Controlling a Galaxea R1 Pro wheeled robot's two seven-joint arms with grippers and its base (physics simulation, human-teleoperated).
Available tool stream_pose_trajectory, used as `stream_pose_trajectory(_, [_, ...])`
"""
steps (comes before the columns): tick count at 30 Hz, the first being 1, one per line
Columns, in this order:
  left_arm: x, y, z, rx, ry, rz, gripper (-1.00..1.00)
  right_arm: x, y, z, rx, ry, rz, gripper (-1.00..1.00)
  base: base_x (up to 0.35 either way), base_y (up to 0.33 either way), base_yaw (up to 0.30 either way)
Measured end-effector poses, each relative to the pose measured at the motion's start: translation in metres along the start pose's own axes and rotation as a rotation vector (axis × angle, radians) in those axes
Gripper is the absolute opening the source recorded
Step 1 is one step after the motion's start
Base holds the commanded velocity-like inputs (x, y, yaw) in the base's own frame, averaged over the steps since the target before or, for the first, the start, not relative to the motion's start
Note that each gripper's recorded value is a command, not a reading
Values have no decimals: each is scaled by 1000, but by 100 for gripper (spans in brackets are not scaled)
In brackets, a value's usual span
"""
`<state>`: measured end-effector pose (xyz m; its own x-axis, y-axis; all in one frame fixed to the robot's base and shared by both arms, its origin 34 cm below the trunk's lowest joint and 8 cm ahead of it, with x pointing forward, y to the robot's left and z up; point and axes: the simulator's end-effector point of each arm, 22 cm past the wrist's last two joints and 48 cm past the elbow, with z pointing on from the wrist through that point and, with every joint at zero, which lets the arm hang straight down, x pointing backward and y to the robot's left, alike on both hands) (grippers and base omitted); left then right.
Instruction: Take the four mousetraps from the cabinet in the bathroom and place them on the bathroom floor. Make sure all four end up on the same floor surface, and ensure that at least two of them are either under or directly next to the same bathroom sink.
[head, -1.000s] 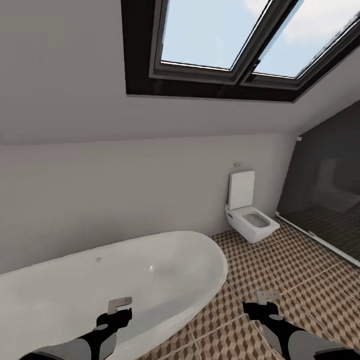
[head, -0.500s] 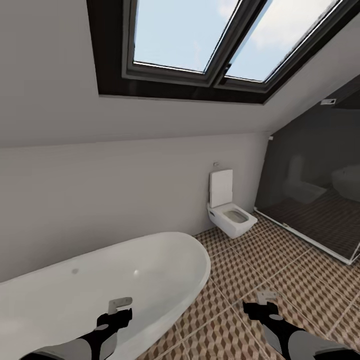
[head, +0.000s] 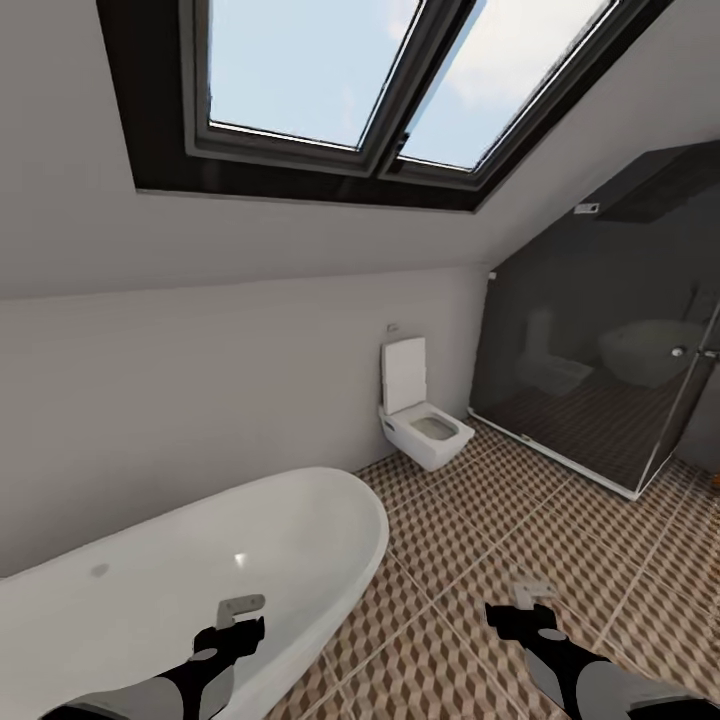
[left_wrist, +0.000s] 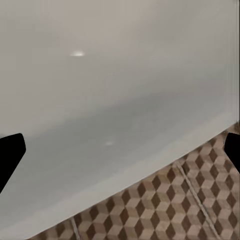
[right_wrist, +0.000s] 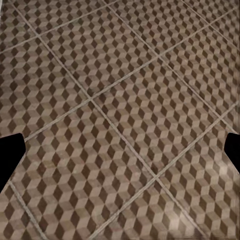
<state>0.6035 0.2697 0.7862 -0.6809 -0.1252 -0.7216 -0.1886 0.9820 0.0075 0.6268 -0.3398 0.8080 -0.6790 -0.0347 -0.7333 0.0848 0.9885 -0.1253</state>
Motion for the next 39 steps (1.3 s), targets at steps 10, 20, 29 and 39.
stream_pose_trajectory(10, [-2,0,-1,0,-4,-1,100,-2,0,-1,0,-3,1,100,0,0,-267])
stream_pose_trajectory(20, [-3,0,-2,0,-7,-1,100,-4,0,-2,0,-7,1,100,0,0,-268])
stream_pose_trajectory(29, [-5,0,-2,1,-10,-1,100,-6,-1,-2,0,-11,2,100,0,0,-268])
stream_pose_trajectory(39, [-7,0,-3,1,-14,-1,100,-8,-1,-3,1,-15,2,100,0,0,-268])
